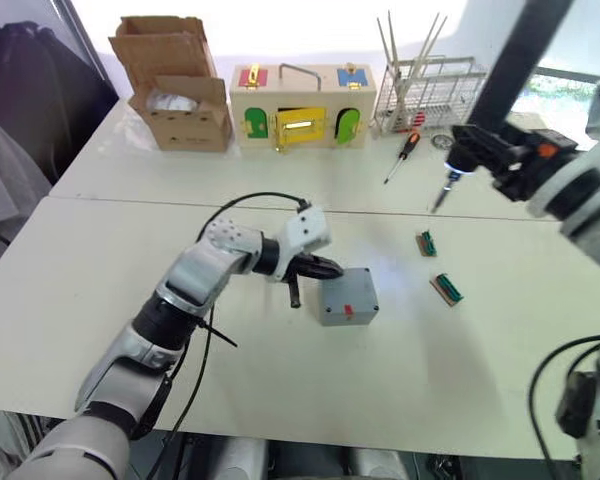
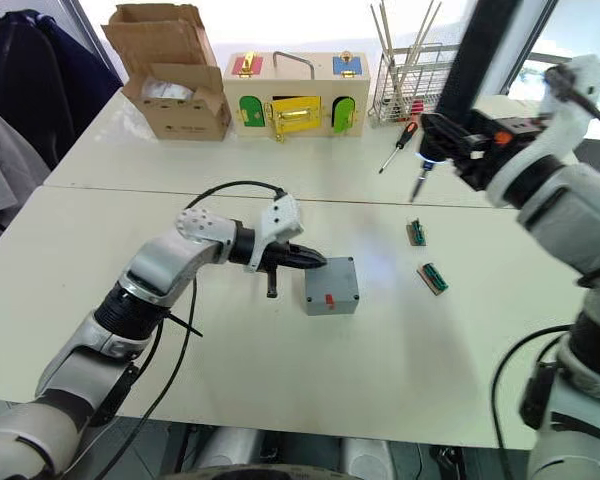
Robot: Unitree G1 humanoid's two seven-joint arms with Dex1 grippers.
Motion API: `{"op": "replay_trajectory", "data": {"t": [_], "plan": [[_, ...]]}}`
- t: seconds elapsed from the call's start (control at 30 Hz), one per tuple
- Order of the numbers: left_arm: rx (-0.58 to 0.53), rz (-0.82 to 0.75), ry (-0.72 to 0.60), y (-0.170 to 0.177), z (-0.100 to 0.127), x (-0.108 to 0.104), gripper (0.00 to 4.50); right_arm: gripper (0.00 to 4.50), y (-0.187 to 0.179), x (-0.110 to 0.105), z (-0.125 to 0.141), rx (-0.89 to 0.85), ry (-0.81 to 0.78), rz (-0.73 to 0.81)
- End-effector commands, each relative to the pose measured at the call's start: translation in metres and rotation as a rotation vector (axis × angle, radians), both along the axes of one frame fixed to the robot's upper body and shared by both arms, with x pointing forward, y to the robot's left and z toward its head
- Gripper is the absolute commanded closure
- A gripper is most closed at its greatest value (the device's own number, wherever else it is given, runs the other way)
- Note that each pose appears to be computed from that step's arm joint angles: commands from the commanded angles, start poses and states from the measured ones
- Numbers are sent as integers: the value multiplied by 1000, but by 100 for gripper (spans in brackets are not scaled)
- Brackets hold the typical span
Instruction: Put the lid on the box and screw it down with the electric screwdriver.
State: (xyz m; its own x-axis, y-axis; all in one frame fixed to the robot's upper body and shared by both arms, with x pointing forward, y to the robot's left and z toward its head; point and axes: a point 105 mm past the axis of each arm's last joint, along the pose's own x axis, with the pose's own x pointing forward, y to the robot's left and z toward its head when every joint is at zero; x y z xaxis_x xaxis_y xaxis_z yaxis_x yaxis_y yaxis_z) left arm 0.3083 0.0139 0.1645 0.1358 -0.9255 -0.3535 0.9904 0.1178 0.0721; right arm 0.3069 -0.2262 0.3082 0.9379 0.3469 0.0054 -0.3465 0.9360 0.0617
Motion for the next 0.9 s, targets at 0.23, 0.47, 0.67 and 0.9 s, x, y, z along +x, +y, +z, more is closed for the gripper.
{"op": "replay_trajectory", "data": {"t": [0.23, 0.47, 0.67, 0.9], "plan": [[89, -268, -49, 10, 3, -71, 450, 265, -115, -37, -48, -151, 593, -242], [70, -256, -50, 2, -3, -83, 450, 265, -139, -45, -119, -136, 878, -224], [72, -208, -24, 4, -10, -87, 450, 265, -142, -34, -148, -110, 973, -230], [116, -135, -23, 13, -22, -78, 450, 265, -143, -23, -170, -143, 1037, -219]]}}
